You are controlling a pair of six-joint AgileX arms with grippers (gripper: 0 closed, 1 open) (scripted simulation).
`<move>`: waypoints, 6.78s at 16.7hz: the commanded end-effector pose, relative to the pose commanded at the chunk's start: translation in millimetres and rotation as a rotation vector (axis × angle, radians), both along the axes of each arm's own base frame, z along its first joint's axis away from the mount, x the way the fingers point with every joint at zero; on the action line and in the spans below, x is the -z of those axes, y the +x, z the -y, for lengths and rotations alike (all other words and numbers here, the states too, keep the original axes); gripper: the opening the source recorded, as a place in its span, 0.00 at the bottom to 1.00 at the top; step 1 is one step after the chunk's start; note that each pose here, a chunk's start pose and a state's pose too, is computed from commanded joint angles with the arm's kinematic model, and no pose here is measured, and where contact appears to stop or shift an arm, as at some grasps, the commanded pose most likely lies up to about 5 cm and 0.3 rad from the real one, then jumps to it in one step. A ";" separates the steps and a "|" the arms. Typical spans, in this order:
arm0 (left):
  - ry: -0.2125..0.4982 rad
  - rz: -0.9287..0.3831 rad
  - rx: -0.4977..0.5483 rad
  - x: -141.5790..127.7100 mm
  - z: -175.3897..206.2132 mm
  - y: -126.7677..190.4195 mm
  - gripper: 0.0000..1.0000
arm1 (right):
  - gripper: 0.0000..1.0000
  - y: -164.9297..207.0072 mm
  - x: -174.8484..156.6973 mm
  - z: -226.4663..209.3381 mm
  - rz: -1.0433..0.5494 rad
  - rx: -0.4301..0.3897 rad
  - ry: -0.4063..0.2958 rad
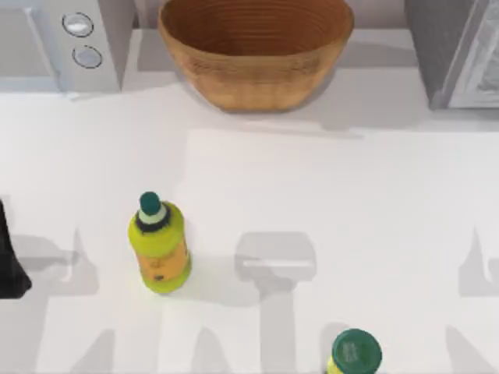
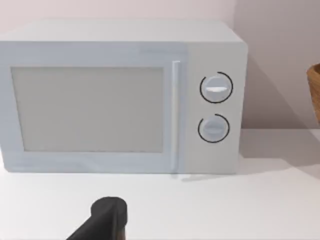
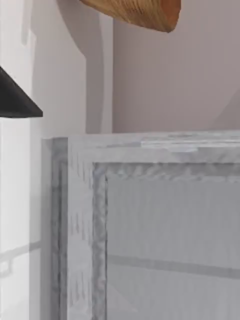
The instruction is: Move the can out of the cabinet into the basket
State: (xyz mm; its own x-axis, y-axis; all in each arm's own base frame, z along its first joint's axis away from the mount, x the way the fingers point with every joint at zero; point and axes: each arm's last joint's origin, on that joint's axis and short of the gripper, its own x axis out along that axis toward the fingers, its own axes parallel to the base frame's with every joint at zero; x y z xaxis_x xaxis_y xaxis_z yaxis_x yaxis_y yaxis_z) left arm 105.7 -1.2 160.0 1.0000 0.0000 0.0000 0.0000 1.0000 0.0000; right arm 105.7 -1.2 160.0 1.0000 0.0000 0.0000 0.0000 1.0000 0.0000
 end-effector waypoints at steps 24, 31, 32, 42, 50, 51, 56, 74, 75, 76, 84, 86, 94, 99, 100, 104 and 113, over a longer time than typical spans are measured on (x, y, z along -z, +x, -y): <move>0.000 0.000 0.000 0.0 0.0 0.0 1.00 | 1.00 125.4 -327.9 -38.7 -0.009 0.003 -0.005; 0.000 0.000 0.000 0.0 0.0 0.0 1.00 | 1.00 150.5 -350.0 -48.5 0.000 0.000 0.000; 0.000 0.000 0.000 0.0 0.0 0.0 1.00 | 1.00 150.5 -350.0 -48.5 0.000 0.000 0.000; 0.000 0.000 0.000 0.0 0.0 0.0 1.00 | 1.00 207.4 -350.0 -71.1 0.010 0.005 -0.002; 0.000 0.000 0.000 0.0 0.0 0.0 1.00 | 1.00 227.1 -345.5 -78.1 0.007 0.010 -0.003; 0.000 0.000 0.000 0.0 0.0 0.0 1.00 | 1.00 229.4 -346.2 -78.5 0.008 0.009 -0.002; 0.000 0.000 0.000 0.0 0.0 0.0 1.00 | 1.00 259.5 -349.2 -80.3 0.011 0.007 -0.002; 0.000 0.000 0.000 0.0 0.0 0.0 1.00 | 0.32 286.4 -347.2 -79.3 0.011 0.008 -0.002; 0.000 0.000 0.000 0.0 0.0 0.0 1.00 | 0.25 286.4 -347.2 -79.3 0.011 0.008 -0.002; 0.000 0.000 0.000 0.0 0.0 0.0 1.00 | 0.17 286.4 -347.2 -79.3 0.011 0.008 -0.002; 0.000 0.000 0.000 0.0 0.0 0.0 1.00 | 0.00 286.4 -347.2 -79.3 0.011 0.008 -0.002; 0.000 0.000 0.000 0.0 0.0 0.0 1.00 | 0.00 286.4 -347.2 -79.3 0.011 0.008 -0.002; 0.000 0.000 0.000 0.0 0.0 0.0 1.00 | 0.00 203.6 -383.7 -89.3 0.012 0.007 -0.002; 0.000 0.000 0.000 0.0 0.0 0.0 1.00 | 0.00 115.1 -406.7 -82.7 0.016 0.006 0.001; 0.000 0.000 0.000 0.0 0.0 0.0 1.00 | 0.00 108.3 -407.4 -81.9 0.013 0.006 0.000; 0.000 0.000 0.000 0.0 0.0 0.0 1.00 | 0.00 108.0 -406.3 -81.5 0.008 0.008 0.000; 0.000 0.000 0.000 0.0 0.0 0.0 1.00 | 0.00 69.6 -371.1 -53.4 0.032 0.001 0.006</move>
State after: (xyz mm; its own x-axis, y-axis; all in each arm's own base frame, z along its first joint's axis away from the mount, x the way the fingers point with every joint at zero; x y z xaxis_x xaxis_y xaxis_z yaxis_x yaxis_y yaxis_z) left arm 105.7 -1.2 160.0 1.0000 0.0000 0.0000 0.0000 1.0000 0.0000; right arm 175.3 52.2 531.1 0.9995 -0.0016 0.0324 0.0014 1.0000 0.0057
